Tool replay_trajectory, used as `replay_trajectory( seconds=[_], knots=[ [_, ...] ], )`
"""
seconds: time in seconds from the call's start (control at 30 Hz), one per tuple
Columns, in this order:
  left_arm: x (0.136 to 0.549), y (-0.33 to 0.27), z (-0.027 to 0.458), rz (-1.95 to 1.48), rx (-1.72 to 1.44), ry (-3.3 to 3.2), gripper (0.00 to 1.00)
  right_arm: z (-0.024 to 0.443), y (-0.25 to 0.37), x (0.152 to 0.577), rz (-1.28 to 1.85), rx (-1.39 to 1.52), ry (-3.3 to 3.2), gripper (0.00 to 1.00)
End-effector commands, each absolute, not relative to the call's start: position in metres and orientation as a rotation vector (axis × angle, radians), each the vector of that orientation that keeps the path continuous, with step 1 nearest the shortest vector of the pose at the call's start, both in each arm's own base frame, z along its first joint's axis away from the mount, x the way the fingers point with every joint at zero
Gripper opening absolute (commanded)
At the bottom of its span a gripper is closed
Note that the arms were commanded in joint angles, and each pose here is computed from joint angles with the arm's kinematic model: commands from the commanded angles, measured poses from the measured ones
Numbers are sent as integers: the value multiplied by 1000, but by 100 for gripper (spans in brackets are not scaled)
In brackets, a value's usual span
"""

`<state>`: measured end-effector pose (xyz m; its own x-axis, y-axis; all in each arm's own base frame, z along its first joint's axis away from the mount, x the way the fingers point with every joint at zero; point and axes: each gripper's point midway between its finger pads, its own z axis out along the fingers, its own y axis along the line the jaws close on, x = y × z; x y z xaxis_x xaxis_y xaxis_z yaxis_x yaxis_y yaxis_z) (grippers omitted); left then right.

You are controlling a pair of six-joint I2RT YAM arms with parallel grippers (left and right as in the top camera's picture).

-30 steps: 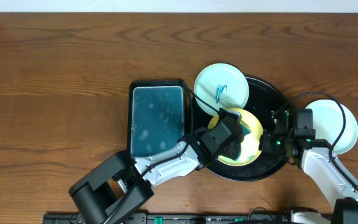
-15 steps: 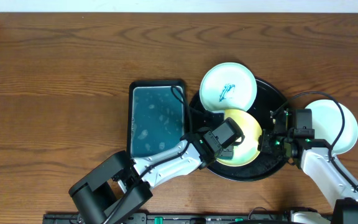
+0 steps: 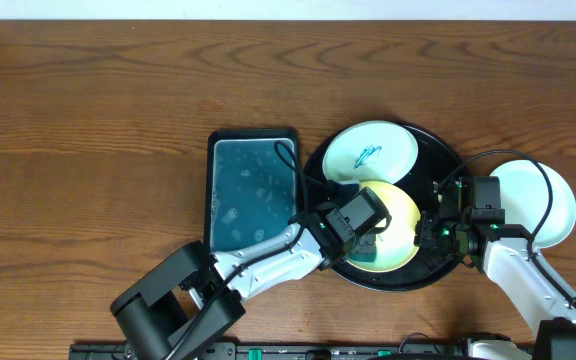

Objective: Clean dirty plates on tray and stack at the side
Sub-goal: 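Rub the sponge over the yellow plate with the left gripper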

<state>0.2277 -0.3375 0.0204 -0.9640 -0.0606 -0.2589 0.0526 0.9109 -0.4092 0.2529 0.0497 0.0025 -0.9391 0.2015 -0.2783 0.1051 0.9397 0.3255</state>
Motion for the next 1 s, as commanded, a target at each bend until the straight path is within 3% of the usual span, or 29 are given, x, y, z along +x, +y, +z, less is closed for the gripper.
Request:
replay_trajectory(
  seconds=[0.0, 0.43, 0.97],
  knots=[
    [215, -334, 16, -608, 71, 2853, 7, -2, 44, 250, 386, 213, 2797, 1],
    [234, -360, 48, -757, 170, 2683, 8, 3, 62, 249, 531, 164, 2784, 1],
    [241, -350, 43, -672, 140, 2669, 8, 3, 66, 244, 572, 163, 2802, 1]
  ],
)
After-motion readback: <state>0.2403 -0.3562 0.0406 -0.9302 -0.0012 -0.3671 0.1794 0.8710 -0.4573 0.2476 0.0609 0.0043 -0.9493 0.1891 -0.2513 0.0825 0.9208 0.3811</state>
